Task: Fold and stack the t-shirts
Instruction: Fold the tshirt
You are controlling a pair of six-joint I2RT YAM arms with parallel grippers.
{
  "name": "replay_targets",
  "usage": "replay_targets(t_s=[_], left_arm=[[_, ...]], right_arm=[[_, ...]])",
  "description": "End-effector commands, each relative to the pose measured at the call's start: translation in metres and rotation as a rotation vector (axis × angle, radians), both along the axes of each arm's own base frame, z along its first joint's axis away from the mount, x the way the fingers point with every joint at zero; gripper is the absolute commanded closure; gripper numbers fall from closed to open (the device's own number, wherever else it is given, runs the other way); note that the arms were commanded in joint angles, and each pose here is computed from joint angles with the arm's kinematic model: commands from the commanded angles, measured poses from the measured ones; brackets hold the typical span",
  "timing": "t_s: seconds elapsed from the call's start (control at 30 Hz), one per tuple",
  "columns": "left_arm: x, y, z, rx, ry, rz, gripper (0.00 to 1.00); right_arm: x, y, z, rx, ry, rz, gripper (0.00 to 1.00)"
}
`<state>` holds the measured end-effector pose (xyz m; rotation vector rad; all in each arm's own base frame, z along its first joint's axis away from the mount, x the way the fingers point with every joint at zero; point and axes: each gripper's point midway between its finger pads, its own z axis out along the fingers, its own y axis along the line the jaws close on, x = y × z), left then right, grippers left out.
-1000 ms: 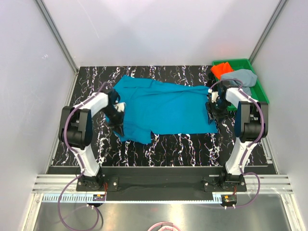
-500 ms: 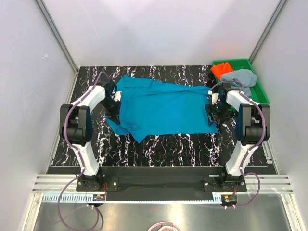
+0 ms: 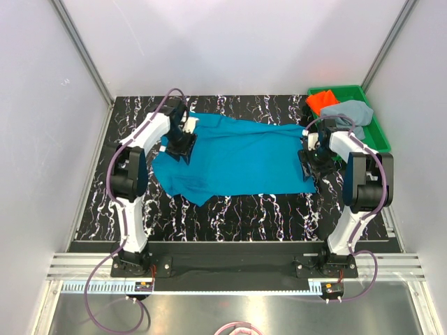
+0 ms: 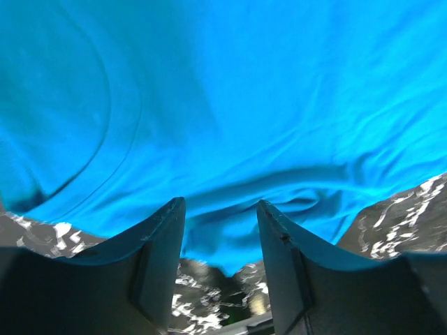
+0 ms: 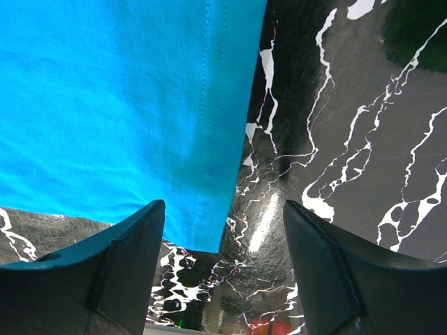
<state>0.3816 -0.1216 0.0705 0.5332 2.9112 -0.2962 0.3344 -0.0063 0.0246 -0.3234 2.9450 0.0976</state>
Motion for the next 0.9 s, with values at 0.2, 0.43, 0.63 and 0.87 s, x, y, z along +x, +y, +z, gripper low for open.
replay_targets(t_s=[0.2,0.43,0.63,0.87], left_arm=[[-0.032,0.031,0.040,0.081,-0.056,0.055,0.50],[-0.078,0.038,0.021,0.057,0.060,0.081,0.51],[-0.081,0.046,0.003,0.033,0.132,0.114,0.53],[-0.058,0.048,-0.014,-0.005,0.166,0.134,0.55]], right_arm=[[0.010,0.005,0.018,0.028,-0.059,-0.008,0.24],[0.010,0.006,0.015,0.036,-0.053,-0.008,0.24],[0.013,0.006,0.016,0.034,-0.051,-0.008,0.24],[0.010,0.005,0.018,0.031,-0.050,-0.009,0.24]])
